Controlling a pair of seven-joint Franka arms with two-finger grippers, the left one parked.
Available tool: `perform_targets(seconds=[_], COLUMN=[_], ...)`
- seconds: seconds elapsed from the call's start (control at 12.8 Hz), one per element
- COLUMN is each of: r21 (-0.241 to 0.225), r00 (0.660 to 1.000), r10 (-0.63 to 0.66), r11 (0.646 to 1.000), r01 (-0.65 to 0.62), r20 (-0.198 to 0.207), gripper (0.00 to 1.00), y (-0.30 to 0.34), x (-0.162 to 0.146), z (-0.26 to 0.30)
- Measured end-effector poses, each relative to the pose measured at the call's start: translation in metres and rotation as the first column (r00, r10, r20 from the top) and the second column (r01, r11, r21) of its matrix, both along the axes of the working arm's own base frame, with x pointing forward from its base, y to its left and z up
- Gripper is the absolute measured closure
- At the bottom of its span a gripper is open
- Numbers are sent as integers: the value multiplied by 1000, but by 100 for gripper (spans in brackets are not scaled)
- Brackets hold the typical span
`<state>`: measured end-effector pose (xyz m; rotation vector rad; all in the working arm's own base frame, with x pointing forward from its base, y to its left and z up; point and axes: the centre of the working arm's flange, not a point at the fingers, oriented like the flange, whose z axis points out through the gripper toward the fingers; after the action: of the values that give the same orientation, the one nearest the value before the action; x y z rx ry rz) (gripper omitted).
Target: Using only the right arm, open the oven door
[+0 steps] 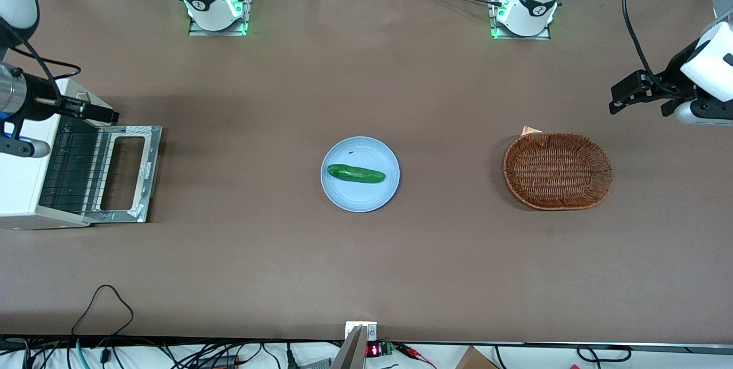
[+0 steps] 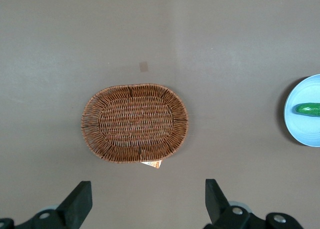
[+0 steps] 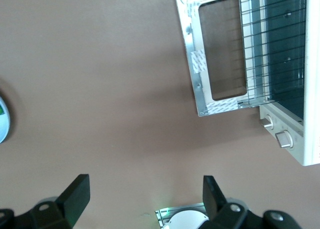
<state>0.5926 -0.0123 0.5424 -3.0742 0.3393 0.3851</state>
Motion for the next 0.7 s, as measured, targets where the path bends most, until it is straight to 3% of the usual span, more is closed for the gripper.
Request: perform_targets(seconds=[0.08,0.16,0.31,0.39,0.7], r21=[8,12,3,-1,-1], r00=[1000,998,971,960,940], r10=[10,31,82,97,189], r11=[1000,999,996,995,980], r01=[-11,-32,-85,-100,-197], r20=[14,55,224,264,283], gripper=[0,0,0,0,0], y=[5,13,45,54,41], x=[-3,-6,-14,-27,-70], z=[3,7,15,17,27])
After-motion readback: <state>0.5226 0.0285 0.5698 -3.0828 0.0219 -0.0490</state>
